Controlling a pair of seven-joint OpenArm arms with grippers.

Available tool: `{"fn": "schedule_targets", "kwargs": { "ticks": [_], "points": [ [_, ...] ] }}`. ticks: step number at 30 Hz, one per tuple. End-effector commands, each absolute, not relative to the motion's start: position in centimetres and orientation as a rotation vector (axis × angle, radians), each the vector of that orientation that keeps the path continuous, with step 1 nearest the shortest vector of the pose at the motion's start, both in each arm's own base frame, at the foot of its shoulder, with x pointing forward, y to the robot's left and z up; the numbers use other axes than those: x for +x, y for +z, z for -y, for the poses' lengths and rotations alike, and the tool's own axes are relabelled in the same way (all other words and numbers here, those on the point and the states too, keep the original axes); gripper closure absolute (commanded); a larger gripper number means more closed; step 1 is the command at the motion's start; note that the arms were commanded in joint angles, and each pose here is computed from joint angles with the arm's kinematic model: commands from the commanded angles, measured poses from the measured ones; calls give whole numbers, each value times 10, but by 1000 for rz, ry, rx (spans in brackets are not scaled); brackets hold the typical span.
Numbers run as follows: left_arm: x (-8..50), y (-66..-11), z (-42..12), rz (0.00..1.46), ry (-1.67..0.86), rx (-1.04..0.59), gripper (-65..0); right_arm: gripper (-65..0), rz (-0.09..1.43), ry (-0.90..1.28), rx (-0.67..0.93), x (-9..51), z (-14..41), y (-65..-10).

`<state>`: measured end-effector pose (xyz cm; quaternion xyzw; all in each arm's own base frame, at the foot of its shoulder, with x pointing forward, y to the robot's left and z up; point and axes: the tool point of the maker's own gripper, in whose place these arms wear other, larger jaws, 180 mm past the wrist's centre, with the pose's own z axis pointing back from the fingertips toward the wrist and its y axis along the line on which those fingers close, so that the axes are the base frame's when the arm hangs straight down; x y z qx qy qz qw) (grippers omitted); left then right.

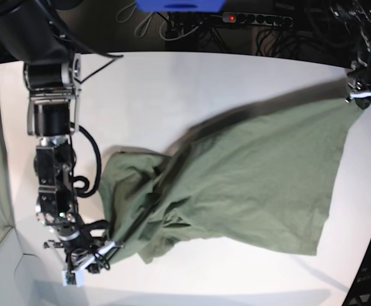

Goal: Layout the t-shirt on the table in an organized manner, then fold the t-shirt properly
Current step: 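Grasp the shirt's bunched hem with the right gripper and pull it outward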

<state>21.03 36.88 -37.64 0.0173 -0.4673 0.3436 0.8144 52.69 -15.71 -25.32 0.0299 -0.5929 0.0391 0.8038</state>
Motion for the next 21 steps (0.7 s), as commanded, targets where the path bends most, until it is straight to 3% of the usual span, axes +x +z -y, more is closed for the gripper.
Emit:
{"fn": "schedule_targets", "kwargs": {
  "ticks": [1,12,16,21],
  "points": [
    [220,-353,-379,1073,706,63,-4,0,1361,74,61,543,162,-221],
    [240,-324,-392,1145,660,87,-4,0,1388,-5,33,588,198,-213],
    [265,-281,-393,1263,611,93,-3,-80,1395,-5,31,590,199,-207],
    [294,-239,-389,1386,599,76,-3,-239,1378,-3,34,588,196,-215]
  ]
}}
